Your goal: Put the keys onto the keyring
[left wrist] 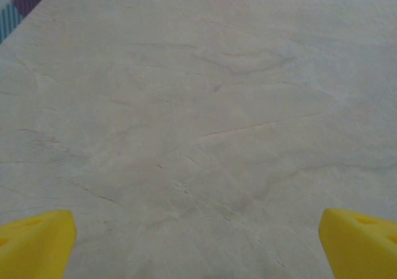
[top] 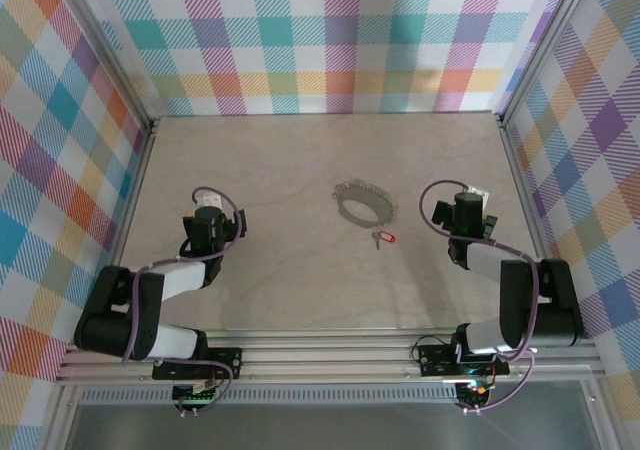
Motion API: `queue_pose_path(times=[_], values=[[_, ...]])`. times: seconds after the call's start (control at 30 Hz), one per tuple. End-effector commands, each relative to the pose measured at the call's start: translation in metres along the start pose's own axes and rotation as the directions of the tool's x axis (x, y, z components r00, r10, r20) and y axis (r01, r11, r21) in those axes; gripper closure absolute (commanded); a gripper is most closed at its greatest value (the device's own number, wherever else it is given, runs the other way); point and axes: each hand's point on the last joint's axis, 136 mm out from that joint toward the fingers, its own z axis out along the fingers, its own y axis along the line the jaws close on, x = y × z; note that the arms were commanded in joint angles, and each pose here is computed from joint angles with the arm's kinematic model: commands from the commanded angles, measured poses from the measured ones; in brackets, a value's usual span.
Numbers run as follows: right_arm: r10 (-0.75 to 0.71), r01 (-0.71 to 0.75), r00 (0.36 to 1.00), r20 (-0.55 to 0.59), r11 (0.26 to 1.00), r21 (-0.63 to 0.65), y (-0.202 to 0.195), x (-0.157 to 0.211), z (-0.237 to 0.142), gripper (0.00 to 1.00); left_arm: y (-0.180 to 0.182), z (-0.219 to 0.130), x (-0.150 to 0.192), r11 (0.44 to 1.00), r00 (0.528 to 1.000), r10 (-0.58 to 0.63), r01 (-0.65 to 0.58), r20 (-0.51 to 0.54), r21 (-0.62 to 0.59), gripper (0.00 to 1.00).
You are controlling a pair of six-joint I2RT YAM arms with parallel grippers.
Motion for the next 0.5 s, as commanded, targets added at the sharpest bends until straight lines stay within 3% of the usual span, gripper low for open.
queue_pose_path(times=[0.0,0.17,0.23,0.47], values=[[0.028,0.011,0.974,0.223,0.985,-0.171,0.026,-0.039,-0.004,0.00,-0.005,0.008,-0.027,0.998,0.992,-0.015,0.007,0.122,0.060,0.00],[-0.042,0.134,0.964,0.262,0.930,-0.343,0.060,-0.026,-0.007,0.00,-0.011,0.027,-0.015,0.992,0.996,-0.026,0.016,0.080,0.122,0.00],[-0.059,0.132,0.976,0.211,0.928,-0.349,0.061,-0.020,-0.003,0.00,-0.009,0.029,-0.013,0.989,0.997,-0.044,0.034,0.065,0.143,0.00],[-0.068,0.140,0.976,0.205,0.922,-0.361,0.065,-0.023,0.000,0.00,-0.009,0.031,-0.011,0.988,0.998,-0.042,0.035,0.046,0.147,0.00]])
